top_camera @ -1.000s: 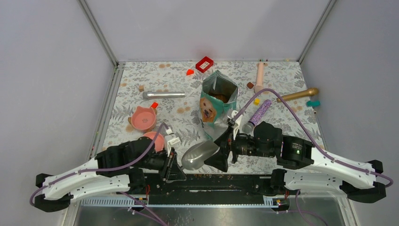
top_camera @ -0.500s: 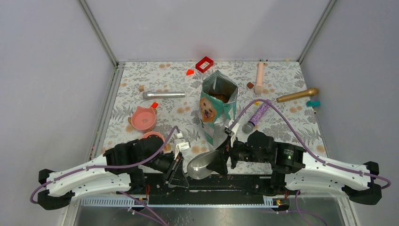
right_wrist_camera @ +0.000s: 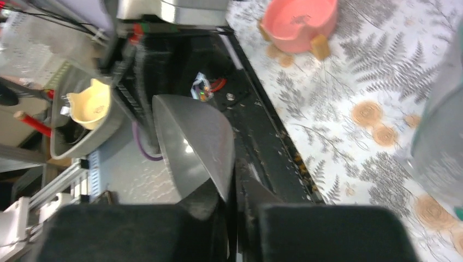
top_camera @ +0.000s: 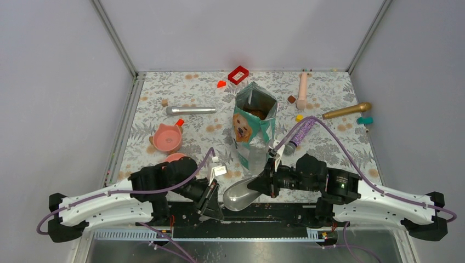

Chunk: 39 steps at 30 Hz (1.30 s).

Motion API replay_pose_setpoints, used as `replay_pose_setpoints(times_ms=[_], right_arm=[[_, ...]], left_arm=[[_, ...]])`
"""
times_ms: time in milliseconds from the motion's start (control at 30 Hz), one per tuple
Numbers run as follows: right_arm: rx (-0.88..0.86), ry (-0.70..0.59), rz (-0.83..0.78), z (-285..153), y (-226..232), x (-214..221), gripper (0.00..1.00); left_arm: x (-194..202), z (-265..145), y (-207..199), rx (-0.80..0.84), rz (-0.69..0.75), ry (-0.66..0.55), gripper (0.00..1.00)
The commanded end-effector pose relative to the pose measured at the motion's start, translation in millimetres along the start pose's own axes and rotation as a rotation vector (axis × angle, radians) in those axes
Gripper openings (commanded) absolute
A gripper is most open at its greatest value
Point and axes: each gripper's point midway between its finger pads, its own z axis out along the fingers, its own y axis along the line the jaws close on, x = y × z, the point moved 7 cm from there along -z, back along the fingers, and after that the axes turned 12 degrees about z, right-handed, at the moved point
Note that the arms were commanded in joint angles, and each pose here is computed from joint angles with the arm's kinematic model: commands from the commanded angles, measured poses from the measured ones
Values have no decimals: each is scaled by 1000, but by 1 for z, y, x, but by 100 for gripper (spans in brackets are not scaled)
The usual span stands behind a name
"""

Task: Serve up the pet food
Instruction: Pick up the spatula from the center of the board.

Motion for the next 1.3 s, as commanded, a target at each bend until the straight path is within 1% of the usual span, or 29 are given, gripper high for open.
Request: replay_pose_setpoints(times_ms=[0, 67, 133, 167, 233, 333, 400, 467, 500, 567, 600, 733, 967, 1133, 1200, 1267], right_arm=[[4, -2, 76, -3, 3, 0, 0], [60, -54, 141, -7, -2, -2, 0], [146, -162, 227, -15, -13, -7, 0], [194, -228, 266, -20, -20, -10, 0], [228, -312, 326, -29, -29, -10, 0], [243, -409, 408, -36, -38, -11, 0], [219, -456, 449, -35, -38, -13, 0], [145, -475, 465, -31, -32, -16, 0], [111, -473, 466, -28, -28, -17, 0], [82, -475, 477, -26, -24, -20, 0], [77, -484, 486, -25, -23, -21, 0], [72, -507, 505, -22, -25, -23, 0], [57, -445, 488, -18, -20, -18, 0], [70, -460, 503, -18, -22, -19, 0], [72, -462, 513, -18, -22, -19, 0], [75, -465, 515, -17, -22, -20, 0]], left_arm=[[-25, -3, -14, 44, 67, -144, 22], [-32, -7, -12, -24, 57, -195, 59], [-41, -12, -9, -92, 53, -283, 96], [-46, -16, -9, -118, 53, -350, 99], [-57, -25, -3, -194, 21, -487, 99], [-73, -36, 3, -254, -50, -699, 99], [-81, -40, 3, -218, -85, -823, 99], [-87, -41, 1, -153, -98, -917, 99], [-87, -40, 1, -125, -97, -942, 99], [-87, -39, 1, -101, -110, -955, 98], [-87, -39, 0, -95, -110, -950, 96], [-86, -40, -4, -74, -112, -936, 80], [-83, -39, 3, -112, -139, -936, 56], [-82, -38, 1, -102, -123, -919, 38], [-81, -38, 1, -103, -118, -912, 36], [-81, -36, 1, -106, -112, -896, 38]])
